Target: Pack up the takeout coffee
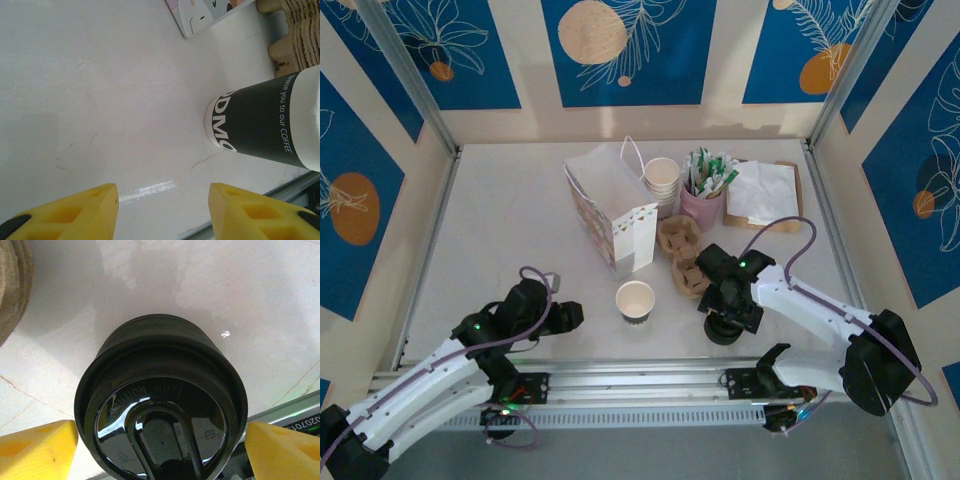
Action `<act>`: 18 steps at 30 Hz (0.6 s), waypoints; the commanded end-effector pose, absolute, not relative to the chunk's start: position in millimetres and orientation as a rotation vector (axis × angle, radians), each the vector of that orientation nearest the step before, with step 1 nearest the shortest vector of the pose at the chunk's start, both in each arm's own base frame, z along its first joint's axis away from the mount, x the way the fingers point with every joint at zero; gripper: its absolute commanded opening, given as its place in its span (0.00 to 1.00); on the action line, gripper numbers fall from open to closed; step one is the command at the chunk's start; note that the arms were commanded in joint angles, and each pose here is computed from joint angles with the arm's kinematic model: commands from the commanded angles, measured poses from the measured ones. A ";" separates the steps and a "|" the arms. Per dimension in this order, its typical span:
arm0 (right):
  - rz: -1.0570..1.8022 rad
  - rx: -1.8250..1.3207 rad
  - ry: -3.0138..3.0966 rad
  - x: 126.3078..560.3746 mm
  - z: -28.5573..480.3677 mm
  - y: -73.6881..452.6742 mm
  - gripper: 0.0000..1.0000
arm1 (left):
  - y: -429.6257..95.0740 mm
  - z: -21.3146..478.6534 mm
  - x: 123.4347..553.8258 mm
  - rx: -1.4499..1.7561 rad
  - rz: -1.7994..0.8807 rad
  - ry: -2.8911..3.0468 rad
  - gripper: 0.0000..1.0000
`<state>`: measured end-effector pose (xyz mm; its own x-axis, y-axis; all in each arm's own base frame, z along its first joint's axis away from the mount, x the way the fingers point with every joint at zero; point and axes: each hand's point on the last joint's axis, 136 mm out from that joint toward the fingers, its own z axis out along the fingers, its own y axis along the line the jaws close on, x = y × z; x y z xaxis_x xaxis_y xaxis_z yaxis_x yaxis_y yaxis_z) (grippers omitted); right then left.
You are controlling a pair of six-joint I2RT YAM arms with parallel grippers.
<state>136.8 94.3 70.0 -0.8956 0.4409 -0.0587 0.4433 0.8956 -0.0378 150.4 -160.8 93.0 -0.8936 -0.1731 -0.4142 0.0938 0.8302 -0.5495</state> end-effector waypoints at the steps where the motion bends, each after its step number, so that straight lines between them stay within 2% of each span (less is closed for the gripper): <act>1: -0.102 0.698 3.017 134.9 69.8 93.5 0.83 | -158.2 90.0 148.1 -0.041 -0.778 2.560 0.51; 5: -0.134 0.700 3.014 134.0 70.9 90.4 0.79 | -158.0 89.9 147.9 -0.043 -0.779 2.559 0.51; 18: -0.110 0.708 3.000 135.1 74.0 91.6 0.75 | -158.3 91.3 146.9 -0.044 -0.787 2.559 0.51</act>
<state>136.5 93.7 69.0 -0.8985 0.4346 -0.0619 0.4376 0.8978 -0.0498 150.4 -160.9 94.7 -0.8911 -0.1758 -0.4184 0.0972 0.8267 -0.5542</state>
